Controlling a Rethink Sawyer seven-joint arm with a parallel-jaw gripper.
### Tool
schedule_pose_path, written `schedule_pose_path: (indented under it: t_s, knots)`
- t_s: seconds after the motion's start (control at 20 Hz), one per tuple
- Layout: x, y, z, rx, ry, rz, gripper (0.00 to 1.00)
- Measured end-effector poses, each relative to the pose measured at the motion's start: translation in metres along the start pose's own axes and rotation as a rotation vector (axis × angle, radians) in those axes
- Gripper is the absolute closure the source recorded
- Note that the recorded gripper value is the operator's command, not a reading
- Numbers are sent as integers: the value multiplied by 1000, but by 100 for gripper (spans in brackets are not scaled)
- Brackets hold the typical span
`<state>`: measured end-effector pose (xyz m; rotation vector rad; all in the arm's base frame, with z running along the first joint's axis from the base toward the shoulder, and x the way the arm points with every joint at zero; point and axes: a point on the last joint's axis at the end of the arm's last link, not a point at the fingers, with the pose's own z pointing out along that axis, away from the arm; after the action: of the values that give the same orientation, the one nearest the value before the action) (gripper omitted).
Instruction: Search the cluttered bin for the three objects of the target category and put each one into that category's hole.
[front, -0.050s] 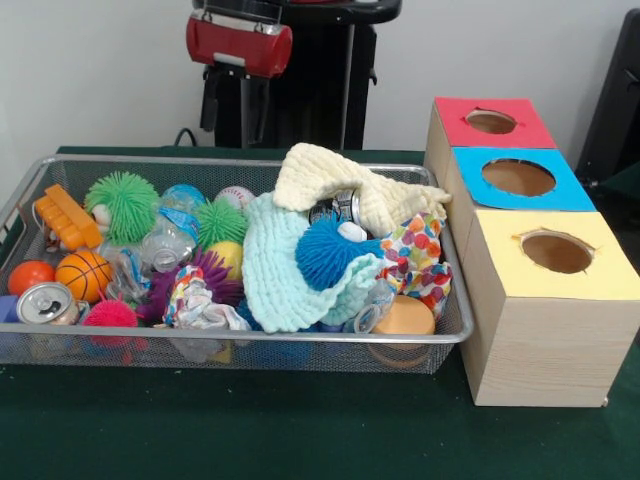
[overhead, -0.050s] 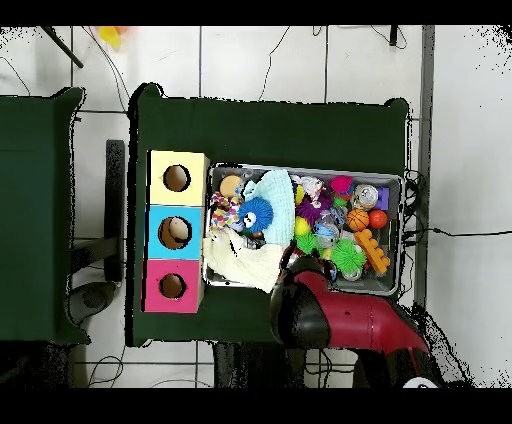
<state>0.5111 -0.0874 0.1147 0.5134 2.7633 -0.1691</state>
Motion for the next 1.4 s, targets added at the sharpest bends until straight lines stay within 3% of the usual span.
schedule_pose_path:
  t_s: [0.65,1.4]
  knots:
    - [-9,4,1,-8,-20,-15,0]
    - [-6,3,14,-12,-5,-40,0]
